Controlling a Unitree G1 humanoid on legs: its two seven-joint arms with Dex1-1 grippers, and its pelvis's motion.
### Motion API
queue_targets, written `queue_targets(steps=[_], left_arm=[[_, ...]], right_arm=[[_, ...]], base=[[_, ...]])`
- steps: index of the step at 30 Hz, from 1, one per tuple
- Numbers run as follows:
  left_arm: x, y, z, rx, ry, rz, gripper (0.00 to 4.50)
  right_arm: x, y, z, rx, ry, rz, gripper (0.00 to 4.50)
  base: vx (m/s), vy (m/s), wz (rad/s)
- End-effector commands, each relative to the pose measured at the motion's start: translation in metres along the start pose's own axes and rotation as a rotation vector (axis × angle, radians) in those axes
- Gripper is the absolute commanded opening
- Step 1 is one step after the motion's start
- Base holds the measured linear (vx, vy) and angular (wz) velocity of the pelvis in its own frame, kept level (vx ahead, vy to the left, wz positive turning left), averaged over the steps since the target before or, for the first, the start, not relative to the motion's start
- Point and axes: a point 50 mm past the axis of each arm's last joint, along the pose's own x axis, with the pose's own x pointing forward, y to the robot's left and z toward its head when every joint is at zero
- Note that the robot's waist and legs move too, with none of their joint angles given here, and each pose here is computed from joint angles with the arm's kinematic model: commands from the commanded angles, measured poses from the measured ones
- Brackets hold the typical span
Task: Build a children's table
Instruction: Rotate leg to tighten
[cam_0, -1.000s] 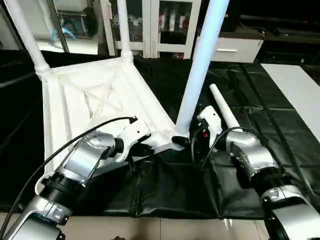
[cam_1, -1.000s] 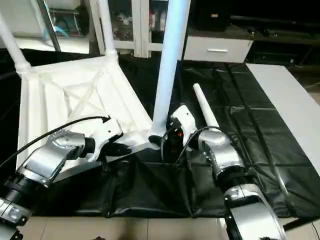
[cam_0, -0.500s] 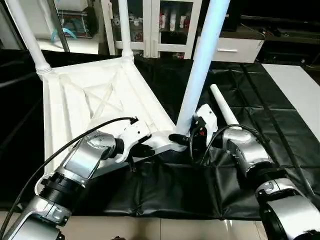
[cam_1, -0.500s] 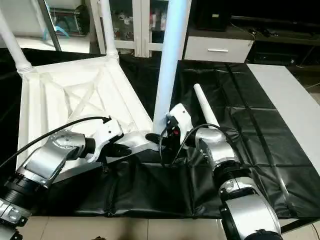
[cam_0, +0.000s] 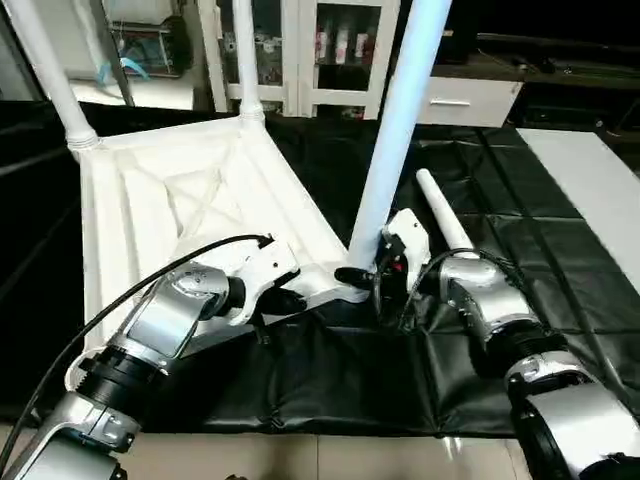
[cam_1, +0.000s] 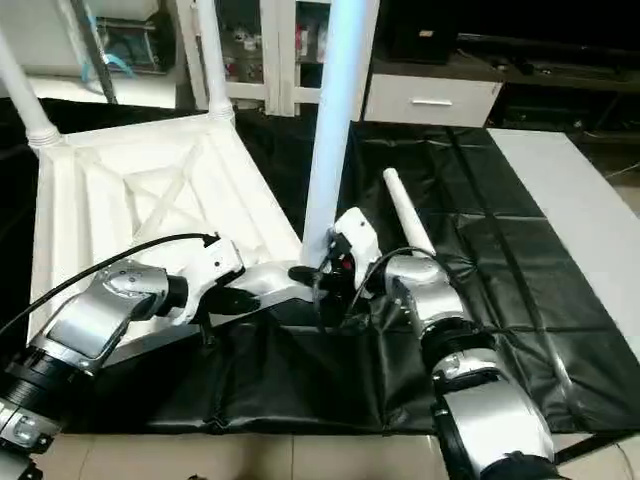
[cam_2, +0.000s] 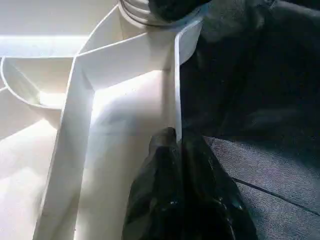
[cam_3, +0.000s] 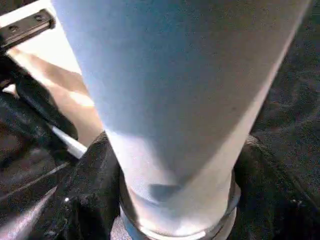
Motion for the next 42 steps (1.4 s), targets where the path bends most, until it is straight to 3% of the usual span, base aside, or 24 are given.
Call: queue_targets(steps=[1,8,17,20,25,28,30,38,42], left_arm=[[0.013,-0.016,-0.025,-0.069,0.092,-0.090,0.00],[0.018,-0.013,-0.017,-0.074,0.065,-0.065,0.00],[0.028,-0.008,-0.007,-0.089,0.036,-0.023,0.00],[0.029,-0.008,-0.006,-0.093,0.029,-0.021,0.00],[0.031,-0.008,-0.006,-0.102,0.022,-0.015,0.00],[0.031,-0.009,-0.008,-0.105,0.023,-0.018,0.00],[0.032,-0.010,-0.009,-0.104,0.025,-0.020,0.00],[0.031,-0.008,-0.010,-0.097,0.028,-0.021,0.00],[0.032,-0.007,-0.010,-0.088,0.020,-0.011,0.00]], right_arm=[[-0.008,-0.017,-0.011,0.089,-0.003,-0.265,2.70],[0.007,-0.014,-0.022,0.204,-0.020,-0.607,2.69],[0.031,0.001,-0.019,0.349,-0.016,-1.030,2.69],[0.038,0.007,-0.013,0.317,-0.043,-1.049,2.68],[0.035,0.004,-0.010,0.386,-0.104,-1.075,2.68],[0.040,0.008,-0.006,0.370,-0.131,-1.016,2.68],[0.042,0.009,-0.001,0.356,-0.162,-0.975,3.38],[0.034,0.000,0.014,0.311,-0.253,-0.940,3.90],[0.018,-0.006,0.015,0.187,-0.234,-0.876,4.12]], base=[[0.000,0.000,0.00],[0.000,0.000,0.00],[0.000,0.000,0.00],[0.000,0.000,0.00],[0.000,0.000,0.00],[0.000,0.000,0.00],[0.000,0.000,0.00],[0.000,0.000,0.00],[0.000,0.000,0.00]])
